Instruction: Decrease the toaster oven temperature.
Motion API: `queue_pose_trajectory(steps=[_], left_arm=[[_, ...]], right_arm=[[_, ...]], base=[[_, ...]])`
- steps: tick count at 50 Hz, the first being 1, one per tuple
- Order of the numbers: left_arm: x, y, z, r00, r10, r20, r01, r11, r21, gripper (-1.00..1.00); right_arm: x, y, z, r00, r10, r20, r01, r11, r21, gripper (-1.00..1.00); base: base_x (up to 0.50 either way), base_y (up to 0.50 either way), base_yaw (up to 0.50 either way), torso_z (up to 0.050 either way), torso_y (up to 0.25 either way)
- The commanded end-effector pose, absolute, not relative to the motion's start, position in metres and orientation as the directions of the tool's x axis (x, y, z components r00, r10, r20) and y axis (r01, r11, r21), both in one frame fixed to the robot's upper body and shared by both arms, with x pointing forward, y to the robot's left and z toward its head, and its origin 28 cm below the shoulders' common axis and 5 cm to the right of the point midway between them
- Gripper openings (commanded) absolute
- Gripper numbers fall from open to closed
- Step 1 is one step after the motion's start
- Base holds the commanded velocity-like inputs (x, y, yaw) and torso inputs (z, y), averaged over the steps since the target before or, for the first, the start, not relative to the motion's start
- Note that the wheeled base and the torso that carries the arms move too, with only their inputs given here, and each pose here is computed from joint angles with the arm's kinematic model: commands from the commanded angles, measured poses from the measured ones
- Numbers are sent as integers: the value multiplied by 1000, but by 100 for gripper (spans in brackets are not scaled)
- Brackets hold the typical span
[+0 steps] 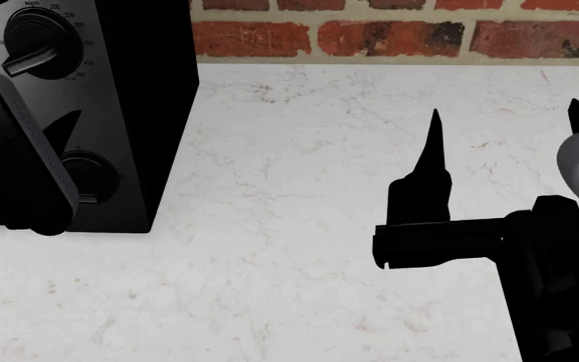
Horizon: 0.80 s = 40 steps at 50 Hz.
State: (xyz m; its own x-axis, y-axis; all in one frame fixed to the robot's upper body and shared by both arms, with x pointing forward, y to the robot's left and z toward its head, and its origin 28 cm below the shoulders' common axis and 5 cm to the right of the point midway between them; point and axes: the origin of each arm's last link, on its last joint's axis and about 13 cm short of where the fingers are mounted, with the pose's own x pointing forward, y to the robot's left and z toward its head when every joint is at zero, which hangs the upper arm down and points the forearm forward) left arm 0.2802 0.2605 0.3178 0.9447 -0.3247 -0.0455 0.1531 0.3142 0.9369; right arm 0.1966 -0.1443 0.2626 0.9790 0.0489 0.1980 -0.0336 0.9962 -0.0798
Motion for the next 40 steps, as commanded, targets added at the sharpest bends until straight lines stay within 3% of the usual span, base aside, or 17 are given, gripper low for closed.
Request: queue_pose_trajectory(steps=[1, 9, 10, 23, 32, 40], left_arm=[[283, 261, 316, 950, -306, -55, 156, 316, 936, 100], [283, 261, 316, 954, -296, -54, 153, 325, 933, 100], [283, 261, 317, 954, -298, -42, 145, 333, 932, -100], [285, 262, 319, 968, -250, 0, 91, 352, 932, -100], [287, 261, 322, 985, -163, 51, 34, 482, 875, -100], [290, 263, 318, 993, -99, 70, -9, 522, 853, -100]], right_arm=[[196, -145, 260, 980, 47, 195, -32, 997, -75, 100], [197, -145, 260, 980, 47, 194, -33, 997, -74, 100], [197, -145, 260, 980, 46, 192, -33, 997, -73, 100], [197, -146, 259, 981, 44, 189, -31, 997, -69, 100], [196, -146, 258, 981, 43, 189, -31, 997, -66, 100], [196, -146, 258, 981, 42, 190, -30, 997, -66, 100]], base=[[0, 0, 0, 0, 0], [0, 0, 0, 0, 0], [0, 0, 0, 0, 0], [3, 0, -1, 0, 0], [5, 0, -3, 0, 0], [6, 0, -2, 0, 0]])
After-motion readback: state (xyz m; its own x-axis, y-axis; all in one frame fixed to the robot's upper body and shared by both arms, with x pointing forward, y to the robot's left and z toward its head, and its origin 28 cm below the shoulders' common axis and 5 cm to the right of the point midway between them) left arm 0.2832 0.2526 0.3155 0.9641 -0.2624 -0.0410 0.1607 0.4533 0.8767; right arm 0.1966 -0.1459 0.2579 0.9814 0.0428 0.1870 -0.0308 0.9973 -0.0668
